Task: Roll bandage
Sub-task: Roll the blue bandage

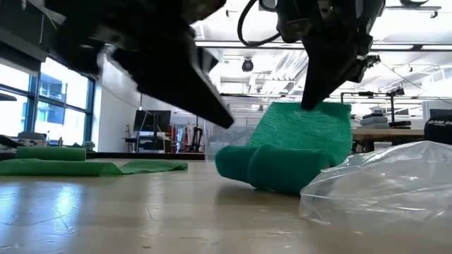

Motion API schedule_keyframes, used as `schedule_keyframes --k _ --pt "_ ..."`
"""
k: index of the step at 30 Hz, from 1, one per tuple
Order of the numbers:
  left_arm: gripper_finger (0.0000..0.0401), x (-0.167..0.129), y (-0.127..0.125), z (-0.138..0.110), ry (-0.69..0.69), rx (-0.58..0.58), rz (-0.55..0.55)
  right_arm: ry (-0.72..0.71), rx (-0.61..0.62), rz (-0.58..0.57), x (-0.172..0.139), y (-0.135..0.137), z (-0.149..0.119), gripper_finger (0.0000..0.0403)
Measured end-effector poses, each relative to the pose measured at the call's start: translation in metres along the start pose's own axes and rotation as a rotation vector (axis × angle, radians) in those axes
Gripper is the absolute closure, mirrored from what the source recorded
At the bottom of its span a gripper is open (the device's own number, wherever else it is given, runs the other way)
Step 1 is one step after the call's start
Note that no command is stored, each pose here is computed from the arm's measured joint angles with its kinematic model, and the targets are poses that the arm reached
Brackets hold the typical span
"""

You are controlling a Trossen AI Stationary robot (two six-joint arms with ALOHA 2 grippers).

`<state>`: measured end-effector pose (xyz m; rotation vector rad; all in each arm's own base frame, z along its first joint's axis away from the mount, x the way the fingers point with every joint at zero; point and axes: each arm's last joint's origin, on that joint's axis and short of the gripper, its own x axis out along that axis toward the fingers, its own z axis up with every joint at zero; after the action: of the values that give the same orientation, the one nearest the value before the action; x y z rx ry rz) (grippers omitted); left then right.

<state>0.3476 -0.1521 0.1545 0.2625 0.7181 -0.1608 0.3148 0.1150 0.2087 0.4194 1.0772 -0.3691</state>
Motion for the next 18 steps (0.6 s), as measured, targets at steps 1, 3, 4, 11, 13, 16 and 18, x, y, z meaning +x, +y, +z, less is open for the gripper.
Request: schedule_keyframes --k 1,3,4,11,13,16,18 --pt "0.0396 0.003 0.003 0.000 -0.010 -0.009 -0.010 -0.001 -0.004 0.000 0.000 0.000 0.001 0.0403" --pt "0.0396 0.009 0.008 -0.002 -0.006 -0.021 -0.042 -0.001 -0.010 0.000 0.000 -0.001 0.001 0.0403" --pt "0.0396 0.012 0.011 -0.004 -0.002 -0.027 -0.059 -0.002 -0.013 0.000 0.000 -0.001 0.002 0.0403" --pt "0.0396 0.037 0.025 -0.012 -0.039 -0.085 0.003 -0.009 -0.025 -0.003 0.002 -0.005 0.007 0.0403" --pt "0.0396 0.043 0.034 -0.012 -0.071 -0.129 0.033 -0.012 -0.019 -0.004 0.002 -0.006 0.009 0.0403" --pt "0.0396 0.046 0.046 -0.011 -0.098 -0.198 0.055 -0.025 -0.023 0.007 0.003 -0.006 0.011 0.0403" --pt "0.0396 0.042 0.053 -0.009 -0.104 -0.215 0.068 -0.030 -0.022 0.011 0.003 -0.006 0.012 0.0403"
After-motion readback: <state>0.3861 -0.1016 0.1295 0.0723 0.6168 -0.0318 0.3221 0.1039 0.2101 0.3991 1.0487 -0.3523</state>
